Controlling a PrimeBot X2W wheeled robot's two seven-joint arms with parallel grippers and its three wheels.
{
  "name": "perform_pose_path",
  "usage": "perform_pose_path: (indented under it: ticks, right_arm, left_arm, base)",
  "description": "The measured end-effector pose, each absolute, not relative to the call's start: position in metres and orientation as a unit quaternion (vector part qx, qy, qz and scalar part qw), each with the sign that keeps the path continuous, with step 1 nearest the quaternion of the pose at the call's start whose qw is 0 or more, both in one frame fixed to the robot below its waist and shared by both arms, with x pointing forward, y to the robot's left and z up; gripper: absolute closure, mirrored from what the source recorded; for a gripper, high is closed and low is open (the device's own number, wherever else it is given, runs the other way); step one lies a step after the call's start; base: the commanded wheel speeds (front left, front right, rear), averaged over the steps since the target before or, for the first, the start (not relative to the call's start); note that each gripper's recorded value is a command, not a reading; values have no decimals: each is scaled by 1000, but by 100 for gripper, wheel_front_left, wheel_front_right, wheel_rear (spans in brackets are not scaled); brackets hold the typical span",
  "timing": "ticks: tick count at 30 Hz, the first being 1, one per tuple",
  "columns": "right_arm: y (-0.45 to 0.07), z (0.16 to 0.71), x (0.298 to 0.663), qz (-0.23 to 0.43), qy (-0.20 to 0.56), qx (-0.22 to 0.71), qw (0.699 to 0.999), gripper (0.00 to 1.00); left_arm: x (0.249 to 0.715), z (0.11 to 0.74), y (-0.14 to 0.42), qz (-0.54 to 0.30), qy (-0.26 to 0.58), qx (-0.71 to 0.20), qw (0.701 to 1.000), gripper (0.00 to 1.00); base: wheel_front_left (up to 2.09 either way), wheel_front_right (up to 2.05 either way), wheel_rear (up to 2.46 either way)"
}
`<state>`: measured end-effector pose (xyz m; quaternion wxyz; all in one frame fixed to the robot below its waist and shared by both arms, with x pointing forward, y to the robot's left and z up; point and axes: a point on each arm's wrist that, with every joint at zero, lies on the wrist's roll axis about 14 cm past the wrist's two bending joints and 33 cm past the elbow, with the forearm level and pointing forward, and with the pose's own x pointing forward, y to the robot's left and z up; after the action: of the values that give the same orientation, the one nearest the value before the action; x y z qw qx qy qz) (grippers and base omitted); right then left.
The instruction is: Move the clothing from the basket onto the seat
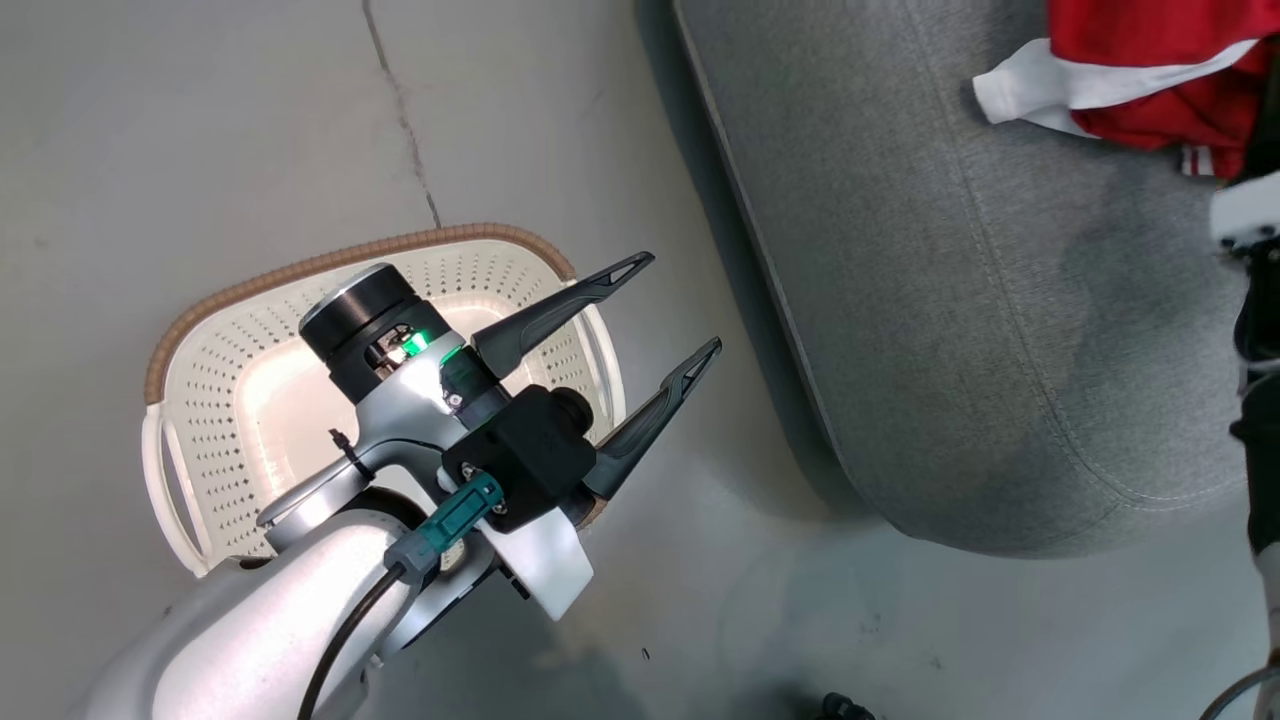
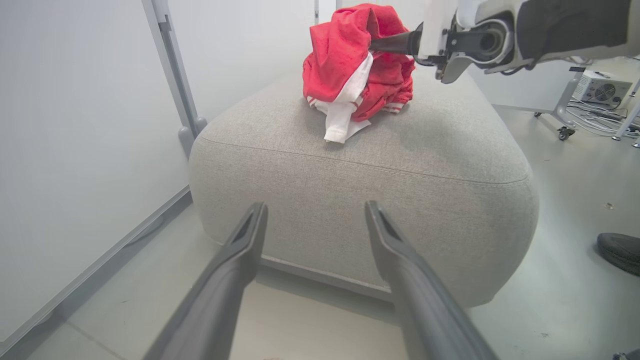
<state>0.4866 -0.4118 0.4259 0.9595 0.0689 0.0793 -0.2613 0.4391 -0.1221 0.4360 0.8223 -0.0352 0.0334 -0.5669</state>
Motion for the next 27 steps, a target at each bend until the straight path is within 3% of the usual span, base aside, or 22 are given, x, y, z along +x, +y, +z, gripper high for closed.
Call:
perform_pose_path:
  ticks: [7,15,27]
  right_arm:
    - [-398,428,450,-243,89,65,964,0]
    - [-370,464,435,-197,36,66,978,0]
    - [-262,484,449,-55,-6,77,995,0]
  left_arm:
    - [427,457,-126,-563,22,-54,825,0]
    - [411,478,-117,-533,17,-68,843,0]
    - [413,495,-52,-403,6,-77,912,0]
  base:
    - [0,0,0]
    - [0,0,0]
    - [0,0,0]
